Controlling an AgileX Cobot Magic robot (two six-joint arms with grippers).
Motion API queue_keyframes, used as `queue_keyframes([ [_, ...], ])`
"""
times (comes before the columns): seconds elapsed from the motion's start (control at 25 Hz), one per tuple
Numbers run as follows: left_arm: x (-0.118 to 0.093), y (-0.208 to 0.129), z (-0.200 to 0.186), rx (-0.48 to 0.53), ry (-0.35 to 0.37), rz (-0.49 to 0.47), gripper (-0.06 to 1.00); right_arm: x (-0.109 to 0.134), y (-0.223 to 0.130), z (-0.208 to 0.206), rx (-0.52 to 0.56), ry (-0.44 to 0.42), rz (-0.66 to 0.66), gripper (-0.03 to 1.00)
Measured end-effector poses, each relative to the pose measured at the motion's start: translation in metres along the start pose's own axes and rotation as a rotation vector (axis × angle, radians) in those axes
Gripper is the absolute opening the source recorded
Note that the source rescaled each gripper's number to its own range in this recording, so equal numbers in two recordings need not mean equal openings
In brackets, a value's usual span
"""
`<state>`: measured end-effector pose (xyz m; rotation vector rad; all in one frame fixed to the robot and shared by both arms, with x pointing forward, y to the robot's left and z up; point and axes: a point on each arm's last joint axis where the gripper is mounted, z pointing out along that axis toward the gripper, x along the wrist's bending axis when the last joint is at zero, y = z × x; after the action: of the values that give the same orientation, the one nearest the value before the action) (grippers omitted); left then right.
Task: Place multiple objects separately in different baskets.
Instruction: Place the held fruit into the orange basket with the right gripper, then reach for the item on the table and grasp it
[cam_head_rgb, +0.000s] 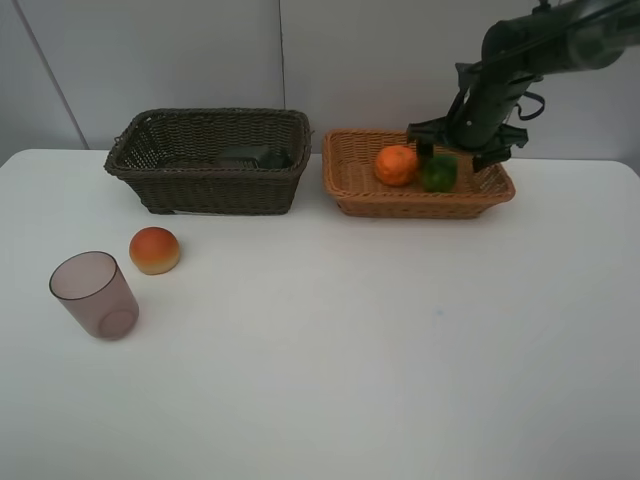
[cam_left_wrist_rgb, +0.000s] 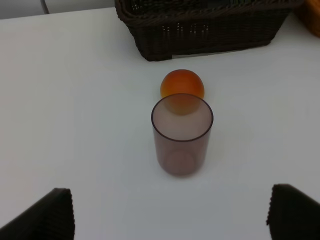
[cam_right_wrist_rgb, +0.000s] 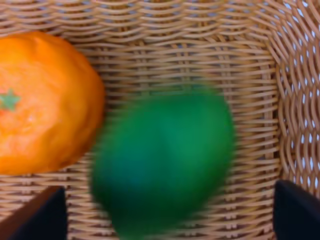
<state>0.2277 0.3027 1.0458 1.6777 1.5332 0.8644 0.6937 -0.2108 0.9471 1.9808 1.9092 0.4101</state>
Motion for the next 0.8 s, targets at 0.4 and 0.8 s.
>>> queue_keyframes([
  [0.4, 0.0, 0.0, 0.0, 0.0, 0.0, 0.0, 1.0, -0.006, 0.011, -0.055, -0.054, 0.014, 0.031, 0.92],
  [0.8, 0.0, 0.0, 0.0, 0.0, 0.0, 0.0, 1.0, -0.041, -0.051, -0.147, -0.059, 0.096, -0.02, 0.92],
])
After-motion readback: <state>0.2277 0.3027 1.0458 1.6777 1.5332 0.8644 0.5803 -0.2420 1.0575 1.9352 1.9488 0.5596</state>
